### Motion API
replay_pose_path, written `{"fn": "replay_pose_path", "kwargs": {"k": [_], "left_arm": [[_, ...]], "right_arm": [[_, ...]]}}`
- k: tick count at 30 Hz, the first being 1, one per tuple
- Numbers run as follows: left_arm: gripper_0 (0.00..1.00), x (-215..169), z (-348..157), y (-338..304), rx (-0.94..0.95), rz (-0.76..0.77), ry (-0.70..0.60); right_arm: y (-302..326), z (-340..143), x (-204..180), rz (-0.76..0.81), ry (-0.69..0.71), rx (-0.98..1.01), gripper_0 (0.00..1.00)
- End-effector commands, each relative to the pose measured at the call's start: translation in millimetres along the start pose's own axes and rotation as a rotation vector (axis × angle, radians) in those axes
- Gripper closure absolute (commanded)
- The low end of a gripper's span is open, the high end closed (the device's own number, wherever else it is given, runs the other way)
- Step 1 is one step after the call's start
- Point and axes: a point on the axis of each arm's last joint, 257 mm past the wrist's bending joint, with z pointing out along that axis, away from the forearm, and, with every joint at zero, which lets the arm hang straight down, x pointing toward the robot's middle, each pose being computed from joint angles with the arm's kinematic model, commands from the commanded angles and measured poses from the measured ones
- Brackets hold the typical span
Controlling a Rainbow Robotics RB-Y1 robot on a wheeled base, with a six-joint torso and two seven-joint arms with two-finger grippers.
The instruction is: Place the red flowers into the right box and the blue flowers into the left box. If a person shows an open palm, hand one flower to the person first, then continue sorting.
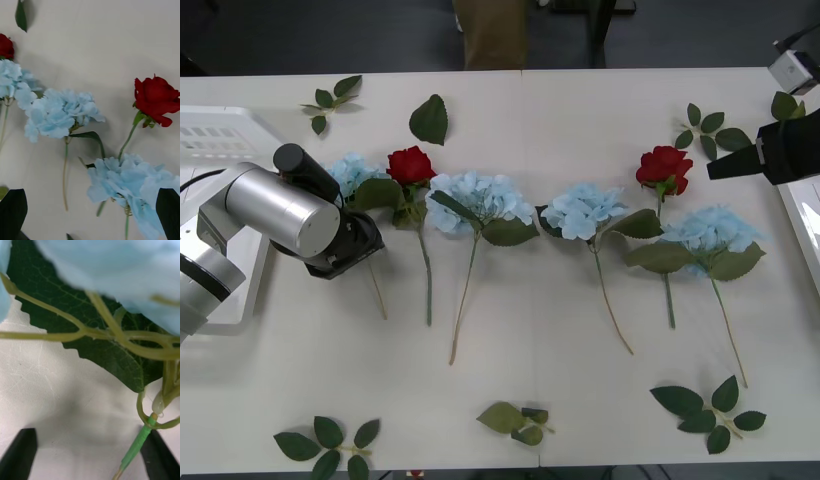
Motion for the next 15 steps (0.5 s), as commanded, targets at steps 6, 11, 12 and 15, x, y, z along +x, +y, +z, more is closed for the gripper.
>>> {"fn": "replay_pose_path", "kwargs": {"k": [6,11,12,15], "left_arm": [[1.0,-8.8,-7.4,-23.7,0.027,0.03,-0.034],[1.0,-8.6,-7.0,-22.8,0.025,0.035,-0.034],[1.0,-9.0,-7.0,-22.6,0.024,0.035,-0.035],[1.0,-8.9,-7.3,-23.2,0.026,0.038,-0.035]], "right_arm": [[-49.5,-3.7,57.7,-0.238,0.097,0.125,0.0],[-64.5,-21.9,92.3,-0.301,0.128,0.139,0.0],[-67.9,-24.6,102.1,-0.304,0.132,0.142,0.0],[-74.9,-21.9,126.6,-0.321,0.131,0.155,0.0]]}}
